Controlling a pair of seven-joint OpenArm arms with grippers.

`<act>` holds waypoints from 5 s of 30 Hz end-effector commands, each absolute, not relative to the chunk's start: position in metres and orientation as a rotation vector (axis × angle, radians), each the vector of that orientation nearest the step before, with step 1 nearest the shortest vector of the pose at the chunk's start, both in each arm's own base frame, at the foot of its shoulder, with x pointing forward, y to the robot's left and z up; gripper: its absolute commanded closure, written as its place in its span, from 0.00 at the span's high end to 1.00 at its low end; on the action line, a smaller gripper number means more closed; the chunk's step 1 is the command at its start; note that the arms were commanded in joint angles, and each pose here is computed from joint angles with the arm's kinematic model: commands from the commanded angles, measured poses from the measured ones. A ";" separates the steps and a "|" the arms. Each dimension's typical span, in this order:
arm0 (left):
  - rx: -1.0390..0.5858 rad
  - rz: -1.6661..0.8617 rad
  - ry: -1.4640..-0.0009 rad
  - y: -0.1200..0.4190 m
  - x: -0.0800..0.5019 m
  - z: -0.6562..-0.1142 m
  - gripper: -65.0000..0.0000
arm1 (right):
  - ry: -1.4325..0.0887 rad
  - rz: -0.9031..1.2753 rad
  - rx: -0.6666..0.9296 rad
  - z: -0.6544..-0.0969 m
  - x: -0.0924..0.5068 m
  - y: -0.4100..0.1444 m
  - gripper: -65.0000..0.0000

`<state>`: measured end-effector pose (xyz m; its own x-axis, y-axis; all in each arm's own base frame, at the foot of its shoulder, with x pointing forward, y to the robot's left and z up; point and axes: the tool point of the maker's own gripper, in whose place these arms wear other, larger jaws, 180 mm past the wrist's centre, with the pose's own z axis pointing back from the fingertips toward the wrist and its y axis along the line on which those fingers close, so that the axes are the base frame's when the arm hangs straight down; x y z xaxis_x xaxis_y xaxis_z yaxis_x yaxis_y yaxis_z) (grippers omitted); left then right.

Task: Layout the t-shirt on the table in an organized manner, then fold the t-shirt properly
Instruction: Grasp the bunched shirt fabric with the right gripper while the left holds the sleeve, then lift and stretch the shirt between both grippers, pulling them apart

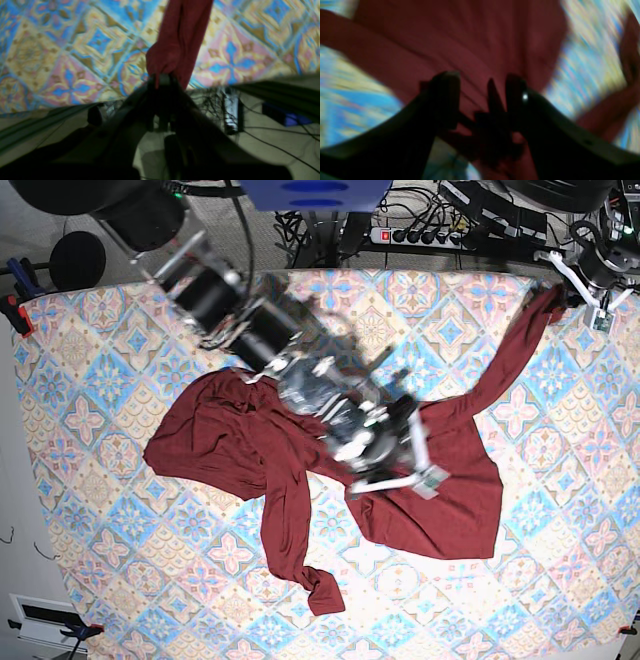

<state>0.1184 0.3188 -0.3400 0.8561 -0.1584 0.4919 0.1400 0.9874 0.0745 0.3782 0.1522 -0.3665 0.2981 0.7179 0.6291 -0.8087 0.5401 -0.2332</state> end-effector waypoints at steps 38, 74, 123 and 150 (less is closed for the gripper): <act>-0.062 -0.147 -0.637 0.312 0.153 -0.311 0.00 | -0.973 1.019 0.146 -0.313 0.402 0.165 0.00; 0.205 -0.144 -0.713 0.381 0.246 -0.330 0.00 | -0.927 1.075 0.075 -0.331 0.384 0.132 0.44; 0.197 -0.113 -0.817 0.367 0.253 -0.309 0.00 | -1.075 0.993 0.099 -0.277 0.418 0.134 0.01; 0.296 0.015 -1.369 0.411 0.479 -0.058 0.00 | -0.952 0.678 -0.037 -0.324 0.303 -0.107 0.01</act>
<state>0.4799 0.4074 -0.0842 0.2764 -0.1489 0.9494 -0.1662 0.9656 0.1998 0.2889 -0.1114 -0.3458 0.4579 0.5608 0.6898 -0.5314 0.7947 -0.2933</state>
